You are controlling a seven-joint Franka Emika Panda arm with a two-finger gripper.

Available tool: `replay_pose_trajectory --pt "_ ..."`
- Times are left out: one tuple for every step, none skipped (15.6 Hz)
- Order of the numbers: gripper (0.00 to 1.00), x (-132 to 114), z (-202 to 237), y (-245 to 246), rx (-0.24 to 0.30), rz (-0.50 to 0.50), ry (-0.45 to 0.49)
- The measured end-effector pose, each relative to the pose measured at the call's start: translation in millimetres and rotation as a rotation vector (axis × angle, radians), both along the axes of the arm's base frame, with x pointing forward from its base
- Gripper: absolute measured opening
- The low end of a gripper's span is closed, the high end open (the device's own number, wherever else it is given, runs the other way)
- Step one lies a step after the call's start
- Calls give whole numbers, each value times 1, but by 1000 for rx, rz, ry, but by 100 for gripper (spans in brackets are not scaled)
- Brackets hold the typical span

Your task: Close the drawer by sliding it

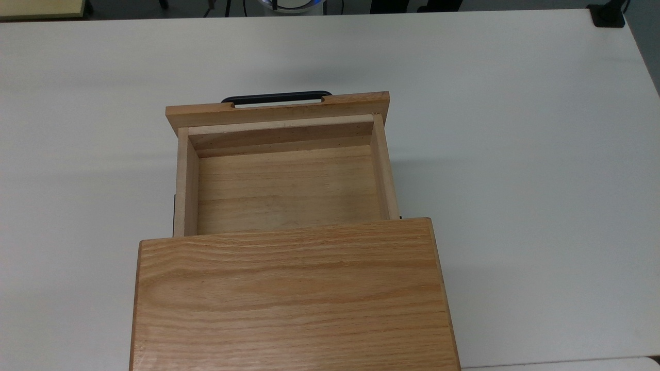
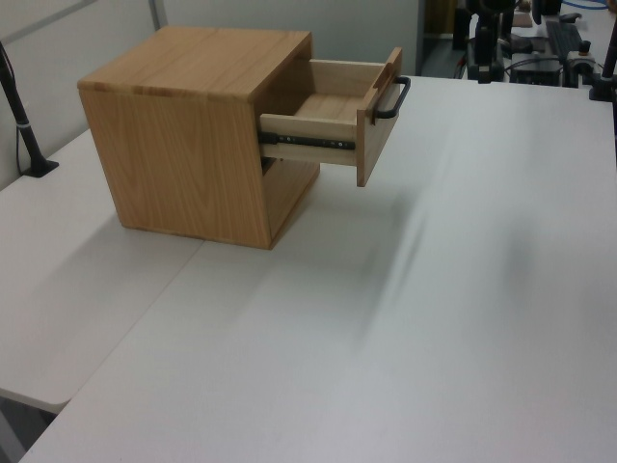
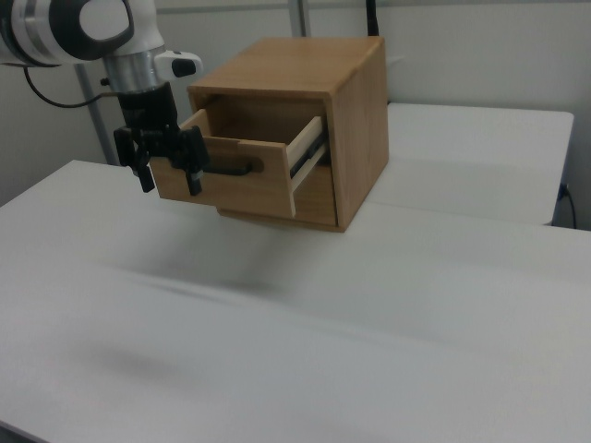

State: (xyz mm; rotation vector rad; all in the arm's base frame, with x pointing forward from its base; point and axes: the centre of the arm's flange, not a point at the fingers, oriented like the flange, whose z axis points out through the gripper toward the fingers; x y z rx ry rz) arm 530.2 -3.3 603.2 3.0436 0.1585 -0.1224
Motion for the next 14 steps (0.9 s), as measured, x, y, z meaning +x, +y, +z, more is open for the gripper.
replay_pose_trajectory --pt "100 0 1 0 0 0 -3" --pt "100 0 2 0 1 1 -4" --pt "100 0 2 2 3 2 -5" --pt "100 0 3 3 4 4 -6" --pt "100 0 3 3 4 5 -6" --pt "100 0 3 4 4 6 -6" --pt "100 0 3 4 4 6 -6" --pt "100 0 3 4 4 6 -6" --pt "100 0 3 4 4 6 -7" --pt "100 0 3 4 4 6 -7" --pt "100 0 3 4 4 6 -7" --pt "99 0 3 4 4 6 -7" --pt "99 0 3 4 5 6 -7" --pt "96 0 3 4 10 6 -6"
